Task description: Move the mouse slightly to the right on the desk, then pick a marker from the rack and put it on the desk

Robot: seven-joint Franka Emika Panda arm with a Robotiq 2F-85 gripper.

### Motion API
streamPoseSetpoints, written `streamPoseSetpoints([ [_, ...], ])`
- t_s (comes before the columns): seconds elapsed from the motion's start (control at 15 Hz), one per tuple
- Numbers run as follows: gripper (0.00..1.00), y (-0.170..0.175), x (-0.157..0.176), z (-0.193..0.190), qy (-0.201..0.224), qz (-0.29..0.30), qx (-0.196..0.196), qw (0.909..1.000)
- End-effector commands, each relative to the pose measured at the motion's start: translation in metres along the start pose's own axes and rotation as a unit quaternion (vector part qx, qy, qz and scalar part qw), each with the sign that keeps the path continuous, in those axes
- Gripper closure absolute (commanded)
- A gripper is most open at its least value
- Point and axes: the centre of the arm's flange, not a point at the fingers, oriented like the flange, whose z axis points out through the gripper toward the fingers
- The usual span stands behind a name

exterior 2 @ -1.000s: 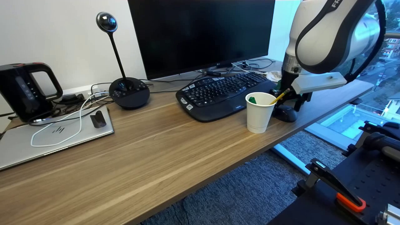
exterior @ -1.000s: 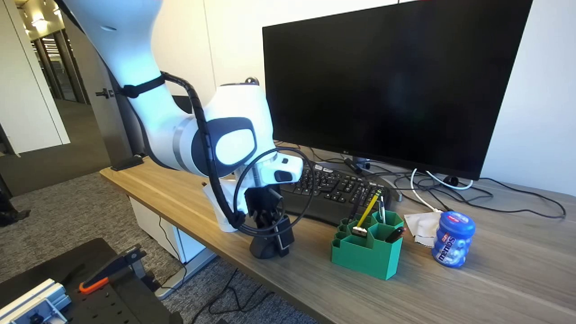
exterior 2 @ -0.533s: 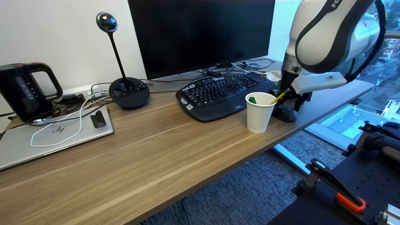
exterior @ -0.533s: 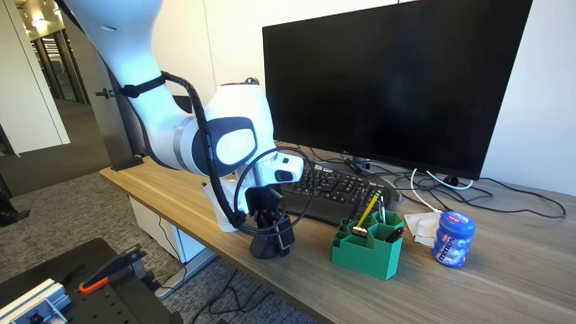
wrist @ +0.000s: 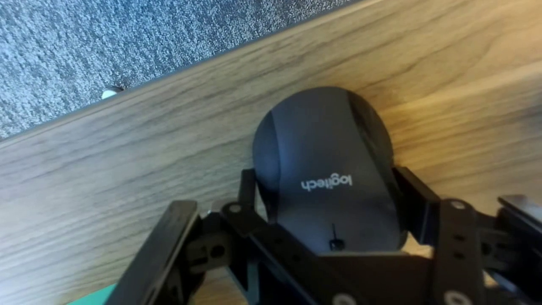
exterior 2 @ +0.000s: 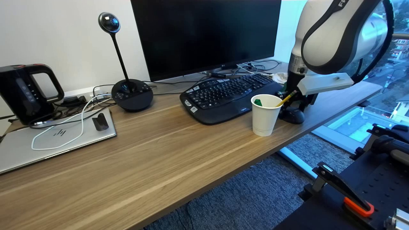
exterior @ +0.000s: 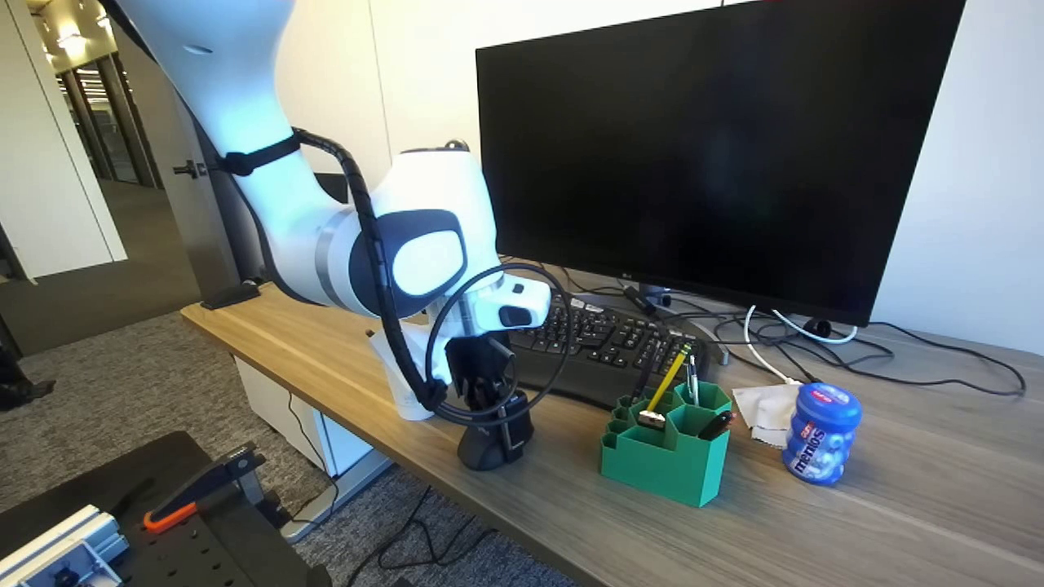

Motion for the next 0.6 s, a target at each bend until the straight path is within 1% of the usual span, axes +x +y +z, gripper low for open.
streamPoseSetpoints([
  [0.0, 0.47, -0.004, 0.002, 0.001, -0.003, 0.004, -0.004, 1.0],
  [0.27, 0.47, -0.004, 0.0, -0.003, -0.001, 0.001, -0.004, 1.0],
  [0.53, 0.47, -0.006, -0.005, -0.014, -0.003, -0.007, -0.001, 1.0],
])
